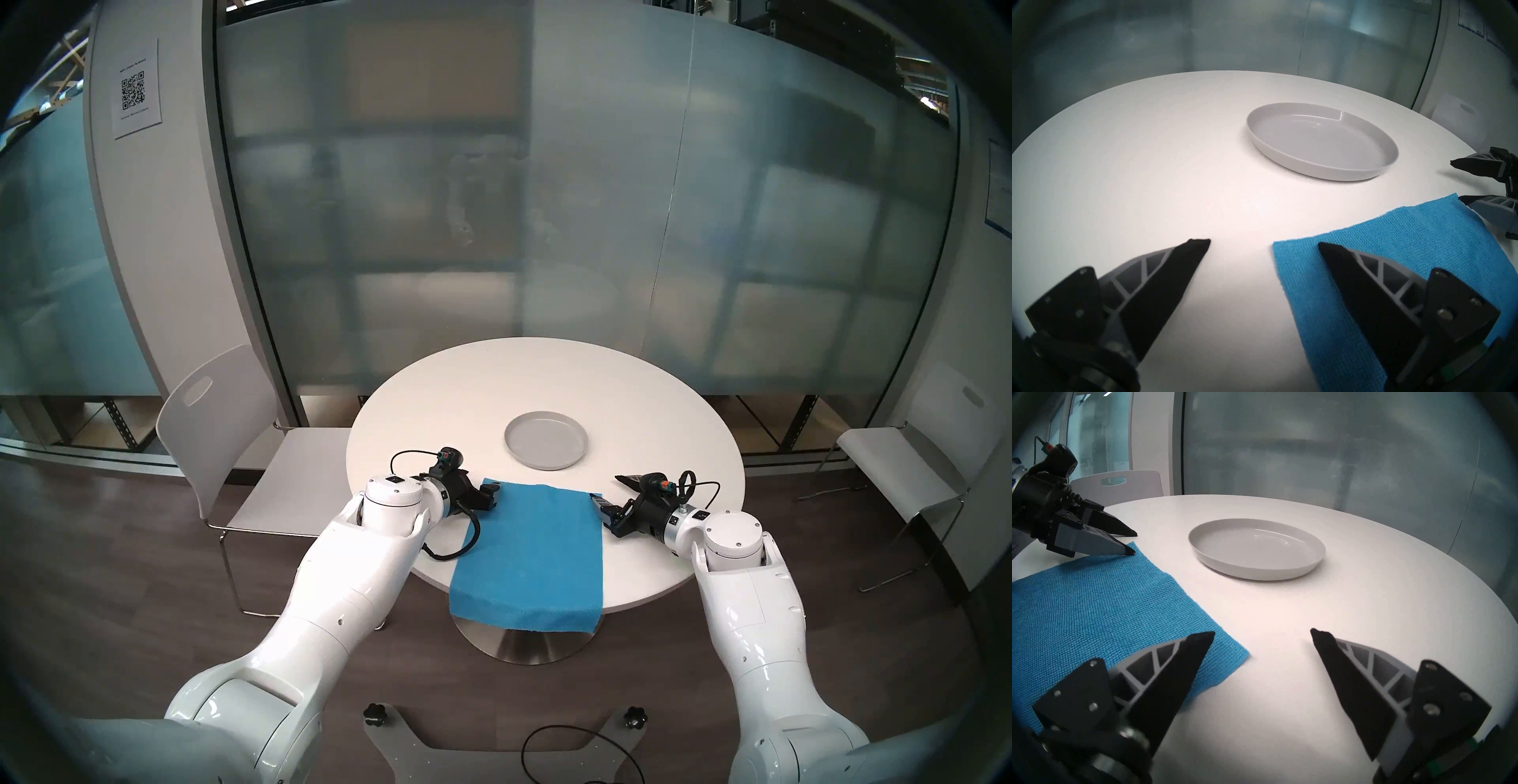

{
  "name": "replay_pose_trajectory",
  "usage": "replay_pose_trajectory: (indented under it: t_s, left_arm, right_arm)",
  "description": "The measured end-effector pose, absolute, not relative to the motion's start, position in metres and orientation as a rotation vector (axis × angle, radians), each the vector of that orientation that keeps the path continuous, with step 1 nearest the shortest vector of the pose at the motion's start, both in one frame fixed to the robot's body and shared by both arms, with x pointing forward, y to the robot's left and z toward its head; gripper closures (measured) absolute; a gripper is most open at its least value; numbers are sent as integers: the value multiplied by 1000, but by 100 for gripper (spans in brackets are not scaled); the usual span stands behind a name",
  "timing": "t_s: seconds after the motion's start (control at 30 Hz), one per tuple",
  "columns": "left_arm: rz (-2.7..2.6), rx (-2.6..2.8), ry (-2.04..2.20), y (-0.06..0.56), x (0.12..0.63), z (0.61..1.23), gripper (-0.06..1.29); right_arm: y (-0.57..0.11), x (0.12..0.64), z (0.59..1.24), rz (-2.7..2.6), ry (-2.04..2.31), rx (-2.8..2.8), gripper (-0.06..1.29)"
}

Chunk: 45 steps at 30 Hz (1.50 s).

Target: Fold the napkin in half twice and place it beside the plate

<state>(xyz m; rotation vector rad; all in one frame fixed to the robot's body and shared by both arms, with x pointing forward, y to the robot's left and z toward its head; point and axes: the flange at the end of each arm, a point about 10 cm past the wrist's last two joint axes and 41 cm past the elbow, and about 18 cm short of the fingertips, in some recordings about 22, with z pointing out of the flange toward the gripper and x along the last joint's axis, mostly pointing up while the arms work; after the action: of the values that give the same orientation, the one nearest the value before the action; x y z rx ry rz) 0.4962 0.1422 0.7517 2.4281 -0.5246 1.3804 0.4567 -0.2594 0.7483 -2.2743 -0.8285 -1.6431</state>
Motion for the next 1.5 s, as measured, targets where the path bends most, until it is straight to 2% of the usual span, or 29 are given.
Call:
replay_pose_trajectory:
  t_s: [0.1, 0.23, 0.4, 0.67, 0.7, 1.17, 1.23, 1.3, 1.37, 1.43, 1.5]
  left_arm:
    - [1382, 2429, -537, 142, 497, 752, 9]
    - [1382, 2428, -551, 141, 498, 753, 9]
    - [1380, 2427, -564, 140, 498, 753, 13]
    - [1371, 2430, -571, 140, 499, 753, 48]
    - [1368, 2431, -572, 140, 499, 753, 58]
    - [1348, 2426, -575, 139, 499, 753, 62]
    - [1346, 2425, -574, 139, 499, 753, 62]
    - [1343, 2423, -572, 139, 499, 753, 62]
    - [1341, 2422, -570, 139, 499, 753, 62]
    - [1341, 2421, -569, 139, 498, 753, 64]
    - [1339, 2419, -567, 138, 498, 753, 69]
  right_arm:
    - [-258, 456, 747, -1630, -839, -2273, 17]
    - [-257, 456, 746, -1610, -848, -2275, 40]
    - [-256, 455, 744, -1586, -857, -2278, 41]
    - [-253, 454, 743, -1565, -873, -2276, 39]
    - [-252, 454, 743, -1564, -876, -2274, 39]
    - [-247, 458, 741, -1555, -896, -2257, 40]
    - [-247, 459, 740, -1554, -898, -2253, 46]
    - [-246, 459, 740, -1553, -901, -2250, 58]
    - [-245, 460, 740, -1553, -902, -2248, 60]
    - [-245, 461, 740, -1554, -903, -2246, 63]
    - [-245, 461, 740, -1554, -906, -2244, 73]
